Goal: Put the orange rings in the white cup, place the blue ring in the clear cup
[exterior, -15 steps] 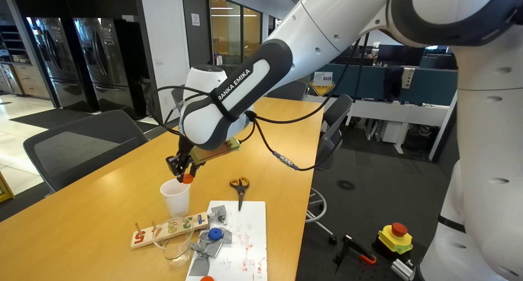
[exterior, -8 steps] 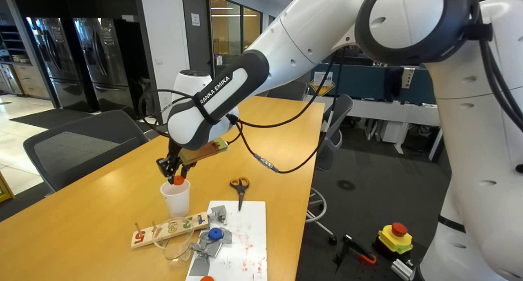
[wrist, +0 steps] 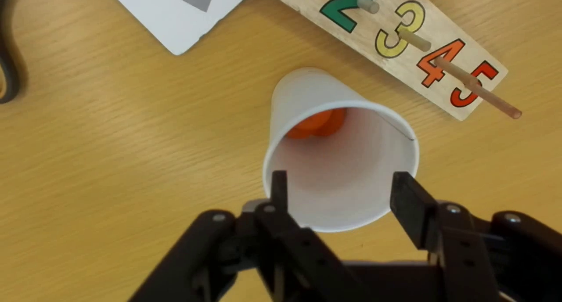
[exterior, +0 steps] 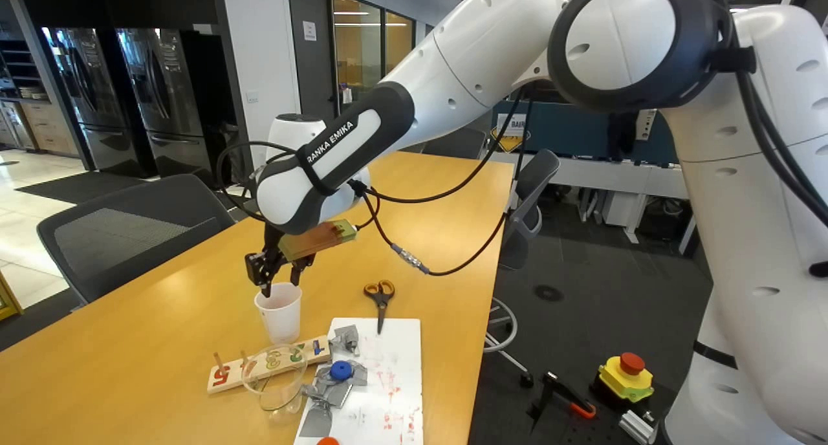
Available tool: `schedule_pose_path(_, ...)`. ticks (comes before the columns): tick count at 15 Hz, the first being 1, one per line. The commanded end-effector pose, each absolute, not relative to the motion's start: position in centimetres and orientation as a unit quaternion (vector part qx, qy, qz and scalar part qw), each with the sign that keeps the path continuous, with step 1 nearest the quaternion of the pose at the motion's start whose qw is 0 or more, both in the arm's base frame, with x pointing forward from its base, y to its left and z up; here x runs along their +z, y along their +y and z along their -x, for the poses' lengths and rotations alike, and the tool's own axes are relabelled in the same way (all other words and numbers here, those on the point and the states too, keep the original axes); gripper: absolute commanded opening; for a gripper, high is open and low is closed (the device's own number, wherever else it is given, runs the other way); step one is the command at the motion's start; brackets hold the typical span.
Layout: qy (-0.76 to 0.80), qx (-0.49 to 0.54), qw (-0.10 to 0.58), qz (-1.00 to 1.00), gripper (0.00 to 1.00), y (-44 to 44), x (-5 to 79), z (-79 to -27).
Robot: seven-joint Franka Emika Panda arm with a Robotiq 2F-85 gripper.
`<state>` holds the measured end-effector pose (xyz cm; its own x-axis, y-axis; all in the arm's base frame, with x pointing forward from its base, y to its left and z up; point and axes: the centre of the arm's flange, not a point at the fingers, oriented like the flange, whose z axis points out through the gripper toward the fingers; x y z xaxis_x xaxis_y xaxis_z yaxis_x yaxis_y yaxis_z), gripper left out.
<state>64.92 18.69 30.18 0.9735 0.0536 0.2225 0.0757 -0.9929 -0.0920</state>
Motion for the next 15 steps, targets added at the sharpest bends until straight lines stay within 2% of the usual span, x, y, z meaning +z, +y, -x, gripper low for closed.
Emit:
schedule_pose_path(1,-0.024,-0.1,0.055,0.993,0.97,19.0,31.7,-65.1)
schedule_pose_path(2,-0.022,-0.098,0.053,0.993,1.0,19.0,32.2,-64.4)
schedule_pose_path(8,0.003,-0.089,0.043,0.995,1.0,18.3,34.6,-59.5)
schedule_pose_path(15,-0.037,-0.02,0.021,0.999,1.0,16.0,36.6,-50.7)
